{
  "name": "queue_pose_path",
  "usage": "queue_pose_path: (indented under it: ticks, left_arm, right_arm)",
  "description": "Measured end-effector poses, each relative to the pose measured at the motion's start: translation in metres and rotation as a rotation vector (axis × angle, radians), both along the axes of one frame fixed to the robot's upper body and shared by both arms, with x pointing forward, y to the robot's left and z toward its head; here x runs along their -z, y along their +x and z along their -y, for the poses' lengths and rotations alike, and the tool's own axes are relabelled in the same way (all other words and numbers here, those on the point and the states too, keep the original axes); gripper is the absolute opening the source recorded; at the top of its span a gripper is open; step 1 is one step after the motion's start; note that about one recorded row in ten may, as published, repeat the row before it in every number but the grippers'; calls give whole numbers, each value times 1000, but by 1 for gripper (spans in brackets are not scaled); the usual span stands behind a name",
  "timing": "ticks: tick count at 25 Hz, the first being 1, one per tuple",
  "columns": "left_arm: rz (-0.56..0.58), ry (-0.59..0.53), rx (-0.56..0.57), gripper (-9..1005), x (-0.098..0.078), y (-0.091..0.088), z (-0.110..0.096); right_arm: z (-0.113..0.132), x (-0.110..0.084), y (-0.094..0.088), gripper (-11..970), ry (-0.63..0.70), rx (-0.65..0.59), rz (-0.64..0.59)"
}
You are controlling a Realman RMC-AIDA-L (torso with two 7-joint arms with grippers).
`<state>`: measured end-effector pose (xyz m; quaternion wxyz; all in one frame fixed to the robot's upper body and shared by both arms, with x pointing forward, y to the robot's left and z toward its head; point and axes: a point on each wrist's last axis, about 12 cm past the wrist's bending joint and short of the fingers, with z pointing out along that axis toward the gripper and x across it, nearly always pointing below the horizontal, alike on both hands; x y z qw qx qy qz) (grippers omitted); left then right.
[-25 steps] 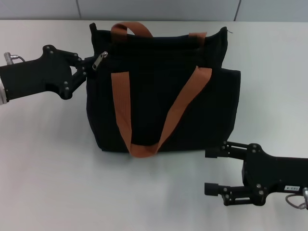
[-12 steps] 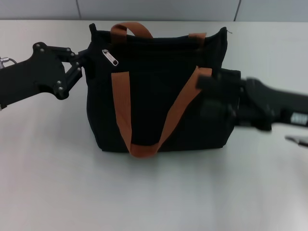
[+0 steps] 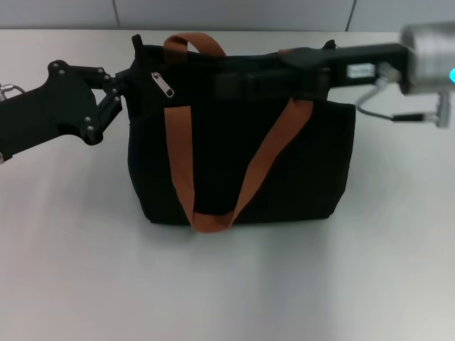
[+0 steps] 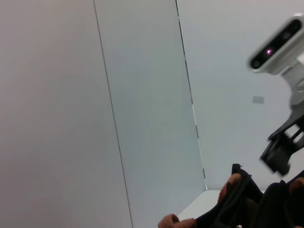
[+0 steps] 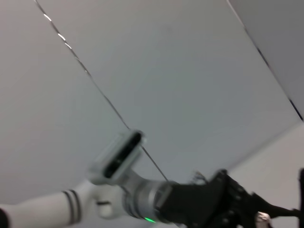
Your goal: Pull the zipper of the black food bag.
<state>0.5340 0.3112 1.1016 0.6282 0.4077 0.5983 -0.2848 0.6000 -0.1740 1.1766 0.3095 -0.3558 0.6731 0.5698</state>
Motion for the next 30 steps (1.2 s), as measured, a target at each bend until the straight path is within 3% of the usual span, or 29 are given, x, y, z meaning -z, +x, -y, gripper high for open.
queue_pose_path:
  ticks: [4, 15, 20, 30]
  left_arm:
    - [4, -10, -4, 24, 0, -1, 0]
    - [1, -19, -11, 23, -1, 0, 2]
    - [5, -27, -16, 23, -2, 1, 2]
    - [5, -29, -25, 24, -2, 3, 2]
  right_arm:
    - [-21, -10, 17, 741, -119, 9, -26]
    - [-58, -27, 32, 505, -281, 15, -34]
    - [-68, -34, 34, 354, -305, 7, -45]
    - [-81, -32, 35, 362, -364, 6, -37]
